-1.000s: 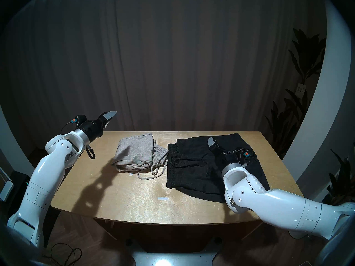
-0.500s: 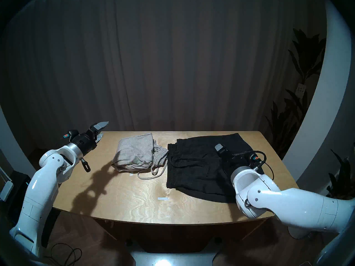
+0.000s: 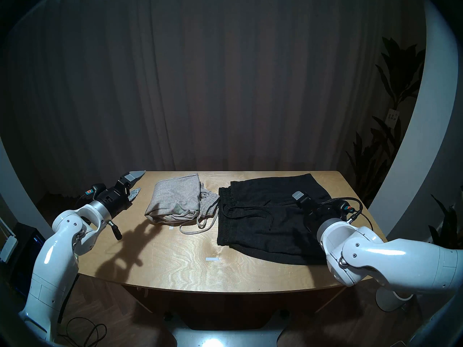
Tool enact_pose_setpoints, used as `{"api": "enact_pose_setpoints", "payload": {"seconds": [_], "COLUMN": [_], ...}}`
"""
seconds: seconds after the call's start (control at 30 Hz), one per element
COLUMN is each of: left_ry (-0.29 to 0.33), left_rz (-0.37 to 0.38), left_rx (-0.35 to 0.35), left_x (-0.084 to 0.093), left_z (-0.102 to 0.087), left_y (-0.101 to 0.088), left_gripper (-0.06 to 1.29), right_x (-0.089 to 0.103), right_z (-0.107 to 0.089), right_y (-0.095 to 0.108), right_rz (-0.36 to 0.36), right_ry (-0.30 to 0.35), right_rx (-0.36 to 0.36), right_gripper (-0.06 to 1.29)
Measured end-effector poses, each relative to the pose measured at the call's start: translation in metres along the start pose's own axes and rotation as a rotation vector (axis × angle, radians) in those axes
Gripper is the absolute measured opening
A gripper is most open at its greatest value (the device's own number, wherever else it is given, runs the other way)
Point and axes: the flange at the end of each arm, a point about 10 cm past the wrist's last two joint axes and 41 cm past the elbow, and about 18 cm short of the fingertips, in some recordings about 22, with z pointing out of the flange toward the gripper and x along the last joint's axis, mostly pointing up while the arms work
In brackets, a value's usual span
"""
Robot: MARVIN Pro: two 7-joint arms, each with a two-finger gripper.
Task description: Fold pants twice and stack them
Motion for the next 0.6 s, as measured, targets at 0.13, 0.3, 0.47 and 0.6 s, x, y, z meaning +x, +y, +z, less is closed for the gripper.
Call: {"api": "enact_pose_setpoints", "payload": {"seconds": [0.13,0.3,0.47,0.6], "left_ry": [-0.026,-0.071,-0.105,-0.126], "left_rz": [-0.028,-0.059,-0.08,-0.09], "left_rx": [0.007,0.019,0.024,0.024], "left_x": [-0.014,-0.035,-0.05,-0.059], "left_z": [-0.003,-0.007,-0.01,-0.011], "left_y": [0.001,0.002,0.006,0.011], "left_gripper": [1.22,1.22,1.22,1.22], "right_x": [0.004,0.006,0.009,0.011], "right_z": [0.001,0.002,0.003,0.004], "right_y": [0.01,0.021,0.027,0.03], "right_rz": [0.002,0.006,0.012,0.019], "right_ry": [-0.011,-0.036,-0.056,-0.072], "right_rx": [-0.011,-0.016,0.0,0.025], "right_gripper": [1.24,1.24,1.24,1.24]}}
